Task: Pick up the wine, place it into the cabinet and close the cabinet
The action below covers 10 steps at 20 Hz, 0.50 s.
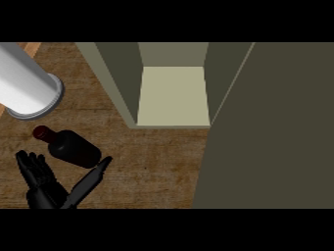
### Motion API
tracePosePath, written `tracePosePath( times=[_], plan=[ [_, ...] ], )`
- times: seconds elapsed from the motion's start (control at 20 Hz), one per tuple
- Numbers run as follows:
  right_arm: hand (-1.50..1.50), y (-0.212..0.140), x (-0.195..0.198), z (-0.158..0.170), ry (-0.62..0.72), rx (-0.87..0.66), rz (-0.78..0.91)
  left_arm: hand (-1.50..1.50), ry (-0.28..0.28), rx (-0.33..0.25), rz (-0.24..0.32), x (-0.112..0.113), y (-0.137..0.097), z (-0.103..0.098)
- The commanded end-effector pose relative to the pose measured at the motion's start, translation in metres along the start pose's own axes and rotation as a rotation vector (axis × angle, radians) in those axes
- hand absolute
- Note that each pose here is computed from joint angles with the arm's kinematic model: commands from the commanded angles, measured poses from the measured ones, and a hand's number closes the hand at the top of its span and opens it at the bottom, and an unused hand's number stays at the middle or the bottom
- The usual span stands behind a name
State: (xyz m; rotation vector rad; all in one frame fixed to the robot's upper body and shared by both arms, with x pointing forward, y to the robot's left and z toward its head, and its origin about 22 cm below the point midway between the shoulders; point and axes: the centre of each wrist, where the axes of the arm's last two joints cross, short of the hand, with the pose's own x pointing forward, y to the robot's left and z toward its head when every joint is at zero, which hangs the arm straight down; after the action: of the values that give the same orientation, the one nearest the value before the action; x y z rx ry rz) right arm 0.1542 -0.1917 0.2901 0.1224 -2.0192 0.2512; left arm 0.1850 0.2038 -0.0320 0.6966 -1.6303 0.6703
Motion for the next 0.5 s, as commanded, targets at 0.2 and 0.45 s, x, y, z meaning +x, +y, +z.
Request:
tracePosePath(
  times=[0.2, 0.45],
  plan=[
    [-1.50, -0.009, 0.018, 0.020, 0.006, 0.050, -0.014, -1.50, 0.047, 0.030, 0.043, -0.056, 0.020, -0.019],
    [-1.50, 0.001, 0.009, 0.019, 0.004, 0.053, -0.045, -1.50, 0.055, 0.002, 0.105, -0.068, 0.003, -0.017]
  ],
)
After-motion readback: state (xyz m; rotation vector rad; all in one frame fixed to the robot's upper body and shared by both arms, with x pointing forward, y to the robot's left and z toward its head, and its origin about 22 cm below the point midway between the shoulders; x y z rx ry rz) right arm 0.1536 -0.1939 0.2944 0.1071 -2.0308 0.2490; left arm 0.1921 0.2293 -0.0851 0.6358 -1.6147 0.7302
